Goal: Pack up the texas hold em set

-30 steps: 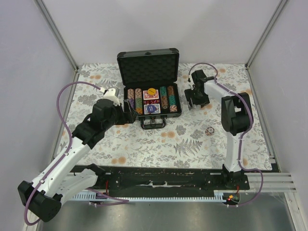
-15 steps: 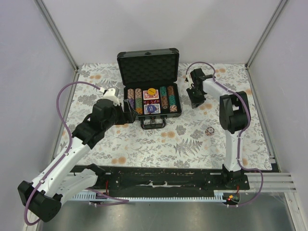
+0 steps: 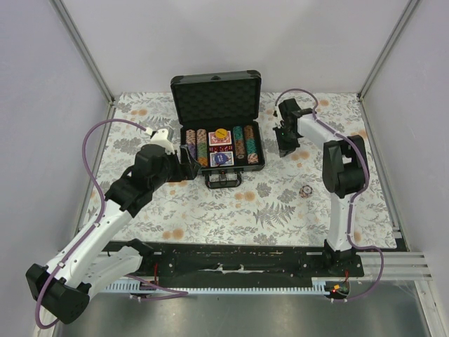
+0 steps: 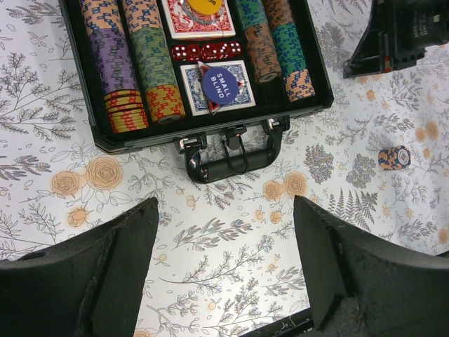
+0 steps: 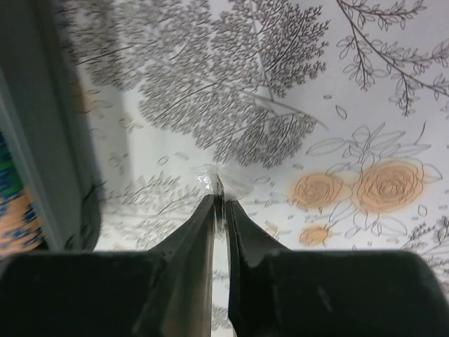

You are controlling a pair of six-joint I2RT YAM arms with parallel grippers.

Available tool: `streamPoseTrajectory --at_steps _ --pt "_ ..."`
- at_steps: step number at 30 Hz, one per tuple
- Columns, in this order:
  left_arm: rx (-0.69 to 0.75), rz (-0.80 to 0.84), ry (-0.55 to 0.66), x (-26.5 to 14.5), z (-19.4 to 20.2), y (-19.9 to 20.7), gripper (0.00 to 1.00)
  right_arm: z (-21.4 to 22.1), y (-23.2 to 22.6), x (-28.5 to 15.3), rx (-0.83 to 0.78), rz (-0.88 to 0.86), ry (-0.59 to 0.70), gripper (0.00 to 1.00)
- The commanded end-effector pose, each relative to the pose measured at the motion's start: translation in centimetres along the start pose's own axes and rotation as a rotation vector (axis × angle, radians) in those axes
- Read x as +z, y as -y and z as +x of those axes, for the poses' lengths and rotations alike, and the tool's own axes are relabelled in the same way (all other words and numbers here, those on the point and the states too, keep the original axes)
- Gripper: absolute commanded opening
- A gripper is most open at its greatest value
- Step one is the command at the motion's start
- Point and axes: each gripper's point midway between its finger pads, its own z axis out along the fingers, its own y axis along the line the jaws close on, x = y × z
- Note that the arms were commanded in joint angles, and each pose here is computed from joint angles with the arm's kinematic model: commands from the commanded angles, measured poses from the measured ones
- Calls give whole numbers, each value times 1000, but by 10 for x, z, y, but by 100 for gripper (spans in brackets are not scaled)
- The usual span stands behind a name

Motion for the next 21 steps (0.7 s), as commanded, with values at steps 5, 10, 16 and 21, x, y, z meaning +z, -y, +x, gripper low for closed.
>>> streamPoseTrajectory --at_steps 5,10,16,21 --pt "-12 19 63 -7 -18 6 84 -43 -77 -94 24 -176 248 17" --pt "-20 8 77 -7 -22 4 83 -58 -154 -102 -45 -228 355 17" --pt "-20 -2 81 -8 -22 2 84 -89 -197 -77 91 -184 438 17" --pt "-13 -6 86 -11 -23 1 84 -103 -202 -53 164 -113 463 18"
